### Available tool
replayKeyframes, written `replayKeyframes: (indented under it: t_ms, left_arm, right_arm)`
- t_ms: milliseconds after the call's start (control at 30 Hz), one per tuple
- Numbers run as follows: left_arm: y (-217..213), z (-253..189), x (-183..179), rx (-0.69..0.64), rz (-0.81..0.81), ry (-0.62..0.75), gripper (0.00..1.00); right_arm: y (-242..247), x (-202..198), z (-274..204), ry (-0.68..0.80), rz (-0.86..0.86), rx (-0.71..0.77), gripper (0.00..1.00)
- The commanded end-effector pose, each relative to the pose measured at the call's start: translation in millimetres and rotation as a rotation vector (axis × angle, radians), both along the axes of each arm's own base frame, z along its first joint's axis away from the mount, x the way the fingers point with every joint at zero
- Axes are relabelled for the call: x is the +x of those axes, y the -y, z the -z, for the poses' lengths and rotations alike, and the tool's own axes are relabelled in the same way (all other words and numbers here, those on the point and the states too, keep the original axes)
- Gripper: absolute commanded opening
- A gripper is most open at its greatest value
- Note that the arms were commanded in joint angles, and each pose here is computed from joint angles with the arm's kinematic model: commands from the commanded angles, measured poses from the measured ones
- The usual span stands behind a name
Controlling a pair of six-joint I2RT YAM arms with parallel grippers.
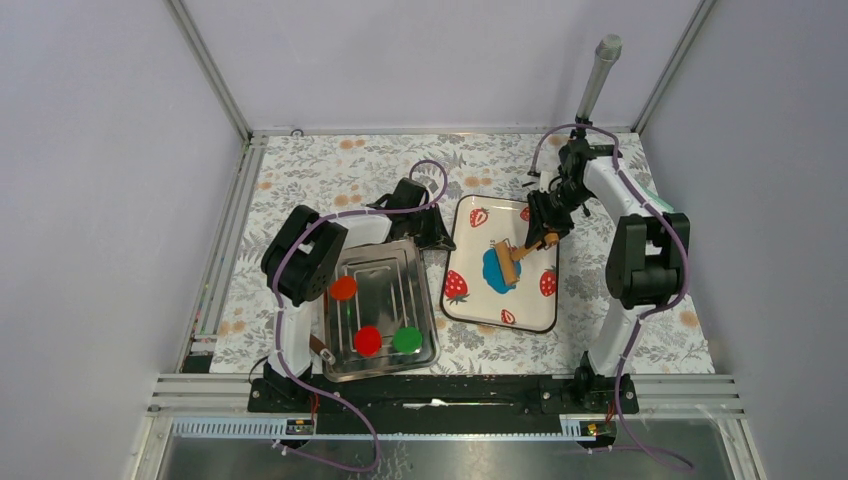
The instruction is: Roll out the dumpling wrappers from the dough
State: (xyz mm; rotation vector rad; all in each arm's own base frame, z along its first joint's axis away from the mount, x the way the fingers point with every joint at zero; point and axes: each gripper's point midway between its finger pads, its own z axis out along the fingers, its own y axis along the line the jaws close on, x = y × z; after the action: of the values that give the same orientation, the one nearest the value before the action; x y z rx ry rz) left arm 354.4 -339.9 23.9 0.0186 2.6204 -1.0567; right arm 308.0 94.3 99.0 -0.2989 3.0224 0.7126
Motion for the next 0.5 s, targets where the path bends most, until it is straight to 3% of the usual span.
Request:
replayKeyframes:
  t_ms: [0, 467]
  left_arm:
    - [-27.9, 54.6, -33.7, 0.155, -0.003, -0.140, 0.00]
    - [-30.8, 52.6, -33.5, 0.158, -0.007, -0.130, 0.00]
  right_arm:
    - [95.0, -3.6, 40.0, -0.060, -0.115, -0.433, 0.00]
    - [146.3, 7.3, 51.5, -0.088, -0.069, -0.524, 0.00]
